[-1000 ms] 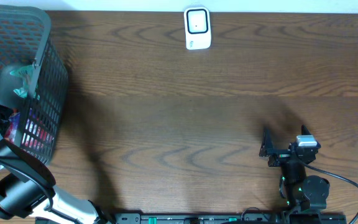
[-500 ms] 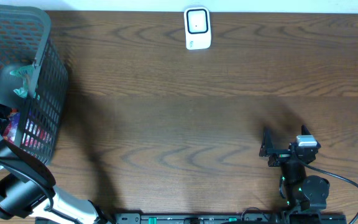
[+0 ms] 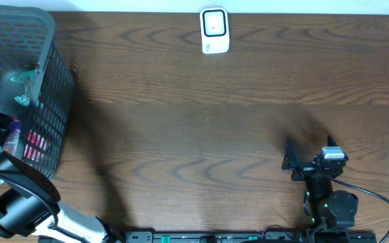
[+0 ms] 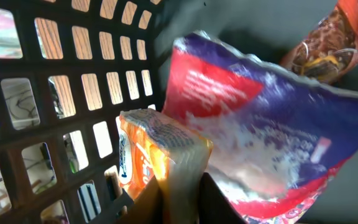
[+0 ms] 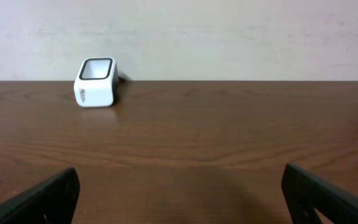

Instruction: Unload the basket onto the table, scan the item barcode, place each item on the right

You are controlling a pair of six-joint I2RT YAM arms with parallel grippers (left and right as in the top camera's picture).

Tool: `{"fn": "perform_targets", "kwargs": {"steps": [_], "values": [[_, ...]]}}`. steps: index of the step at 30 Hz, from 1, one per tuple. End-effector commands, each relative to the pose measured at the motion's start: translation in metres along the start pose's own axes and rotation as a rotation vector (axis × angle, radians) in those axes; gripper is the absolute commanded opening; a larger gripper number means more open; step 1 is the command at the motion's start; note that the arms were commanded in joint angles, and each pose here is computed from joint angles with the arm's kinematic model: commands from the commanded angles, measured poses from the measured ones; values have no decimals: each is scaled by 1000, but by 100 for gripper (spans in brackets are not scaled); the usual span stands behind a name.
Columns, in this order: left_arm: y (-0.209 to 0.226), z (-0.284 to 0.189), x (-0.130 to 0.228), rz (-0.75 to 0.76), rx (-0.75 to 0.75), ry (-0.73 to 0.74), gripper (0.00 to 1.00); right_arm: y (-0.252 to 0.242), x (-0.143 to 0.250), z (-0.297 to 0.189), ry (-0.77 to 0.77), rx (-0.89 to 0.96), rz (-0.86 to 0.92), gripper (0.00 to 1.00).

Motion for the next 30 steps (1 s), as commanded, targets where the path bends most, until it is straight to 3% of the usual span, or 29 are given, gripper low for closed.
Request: {"fn": "perform_targets", "kwargs": {"steps": [1,6,11,14,17,23,25,30], "values": [[6,-13,-5,-14,4,-47,7,-2,0,0,-2,12,10,99],[9,-22,-6,21,17,-70,7,-2,0,0,-2,12,10,99],[23,-72,-17,-29,124,-210,7,-2,0,0,-2,12,10,99],[25,-120,-22,-80,336,-323,7,-2,0,0,-2,12,10,99],[18,-166,-16,-81,638,-396,6,-2,0,0,-2,12,10,99],[-10,-243,18,60,1194,-343,7,-2,0,0,-2,12,10,99],[-23,-257,32,143,1276,-320,7,-2,0,0,-2,12,10,99],[-55,-277,73,427,1318,-380,7,-2,0,0,-2,12,10,99]]}}
Point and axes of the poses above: each gripper's point midway between its finger pads, its own z axis out along the fingers, its own y axis along the line the jaws close on, x = y × z, the point moved 6 cm from there along -z, back along the fingers, and after that the axes turned 2 degrees about z, right-handed, at the moved point
